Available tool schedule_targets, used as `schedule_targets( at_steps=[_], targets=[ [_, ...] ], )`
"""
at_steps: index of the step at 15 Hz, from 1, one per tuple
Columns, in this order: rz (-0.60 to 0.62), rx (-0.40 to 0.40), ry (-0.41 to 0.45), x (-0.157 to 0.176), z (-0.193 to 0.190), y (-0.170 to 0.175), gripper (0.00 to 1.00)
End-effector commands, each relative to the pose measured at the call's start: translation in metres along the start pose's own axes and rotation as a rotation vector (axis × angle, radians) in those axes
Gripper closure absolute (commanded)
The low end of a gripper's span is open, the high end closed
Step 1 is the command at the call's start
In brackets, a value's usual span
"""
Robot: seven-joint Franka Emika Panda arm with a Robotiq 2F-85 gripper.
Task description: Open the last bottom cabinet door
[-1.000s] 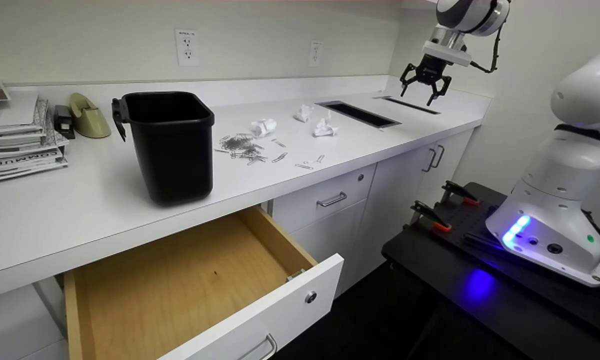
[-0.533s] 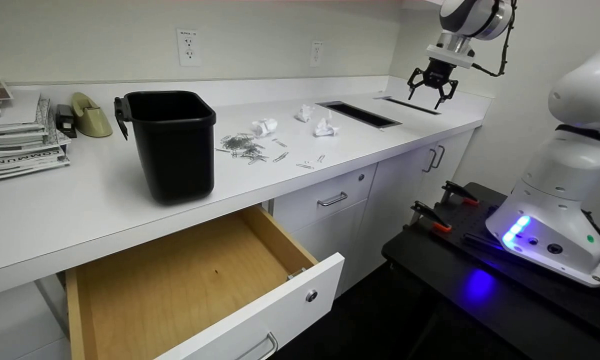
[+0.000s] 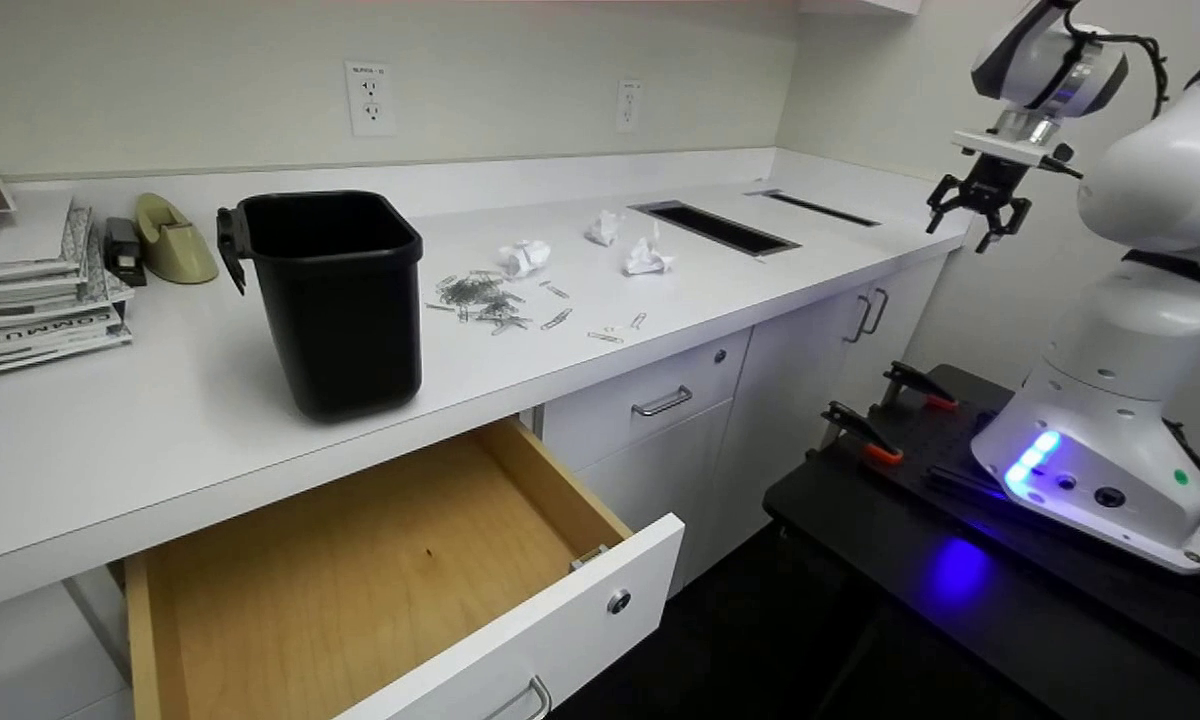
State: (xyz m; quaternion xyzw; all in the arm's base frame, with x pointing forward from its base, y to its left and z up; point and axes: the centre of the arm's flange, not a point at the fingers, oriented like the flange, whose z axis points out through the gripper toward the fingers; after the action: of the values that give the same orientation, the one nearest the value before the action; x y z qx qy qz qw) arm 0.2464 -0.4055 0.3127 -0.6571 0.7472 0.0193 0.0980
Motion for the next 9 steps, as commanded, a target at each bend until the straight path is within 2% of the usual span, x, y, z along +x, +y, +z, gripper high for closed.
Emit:
schedule_targets(
  at_steps=[1,3,4,5,9],
  targets=[
    [0.198,0.012,-0.078,0.07,0.044,0.038,0.0],
    [0.317,0.05,-0.126,0.089,0.073,0.061,0.0],
    [0.376,0.069,-0.157,0.088,0.082,0.065,0.0],
    [0.31,0.057,-0.105,0.065,0.058,0.072,0.0],
    [0.367,0.039,-0.127,0.077,0.085,0.074,0.0]
  ],
)
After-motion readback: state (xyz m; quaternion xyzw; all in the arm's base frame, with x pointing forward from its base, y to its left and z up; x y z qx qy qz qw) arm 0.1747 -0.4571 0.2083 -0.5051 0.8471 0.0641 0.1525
